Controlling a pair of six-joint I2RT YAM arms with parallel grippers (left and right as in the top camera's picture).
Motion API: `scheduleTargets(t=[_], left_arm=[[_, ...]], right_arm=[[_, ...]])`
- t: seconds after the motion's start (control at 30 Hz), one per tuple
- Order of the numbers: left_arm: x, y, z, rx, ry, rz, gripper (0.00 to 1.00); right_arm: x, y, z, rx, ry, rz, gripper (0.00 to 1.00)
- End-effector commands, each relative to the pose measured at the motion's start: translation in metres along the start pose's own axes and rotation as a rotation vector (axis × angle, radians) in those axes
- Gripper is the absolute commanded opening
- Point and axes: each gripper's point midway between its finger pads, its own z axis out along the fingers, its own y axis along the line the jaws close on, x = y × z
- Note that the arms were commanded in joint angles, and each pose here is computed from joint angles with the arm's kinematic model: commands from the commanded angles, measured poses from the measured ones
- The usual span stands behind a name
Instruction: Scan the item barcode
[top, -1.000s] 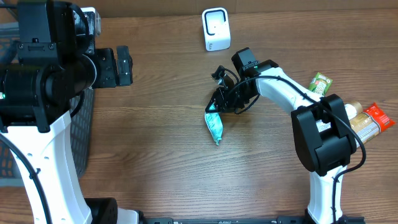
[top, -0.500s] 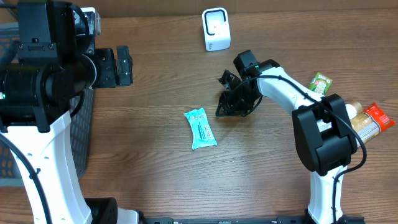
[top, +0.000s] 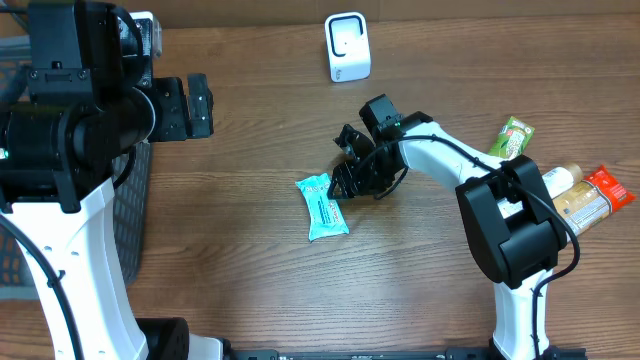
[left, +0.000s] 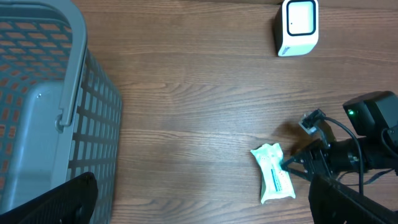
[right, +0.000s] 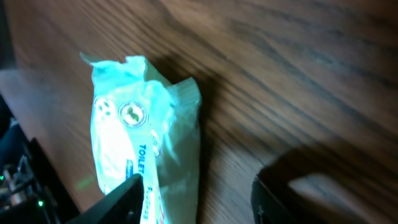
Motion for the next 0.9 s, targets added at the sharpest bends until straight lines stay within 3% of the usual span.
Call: scheduleTargets(t=[0.0,0.27,0.33,0.37,0.57,0.73,0.87], left_arm=[[-0.001,-0.001,-0.001,0.009,-0.006,0.019,1.00],[-0.001,-0.001,-0.001,0.009,-0.006,0.019,1.00],[-0.001,-0.001,-0.001,0.009,-0.006,0.019,1.00],[-0.001,-0.001,-0.001,0.009,-0.006,0.019,1.00],[-0.001,-0.001,-0.001,0.009,-0.006,0.019,1.00],[-0.001,-0.001,-0.001,0.009,-0.006,0.019,1.00],[-0.001,-0.001,-0.001,0.009,-0.006,0.019,1.00]], right_arm=[[0.006,0.007,0.011,-0.035,-0.020,0.039,0.53],[0.016,0.011,0.039,-0.033,-0.037,0.088,0.27],[0.017,0.011,0.039,-0.034,-0.036,0.089,0.15],[0.015,0.010,0.037,-0.035,-0.042,0.093,0.04],[0.005,0.016,0.005,-0.011,-0.079,0.100,0.04],[0.001,0.008,-0.056,0.305,-0.189,0.092,0.04],[0.008,-0.020,-0.132,0.859,-0.356,0.169,0.04]])
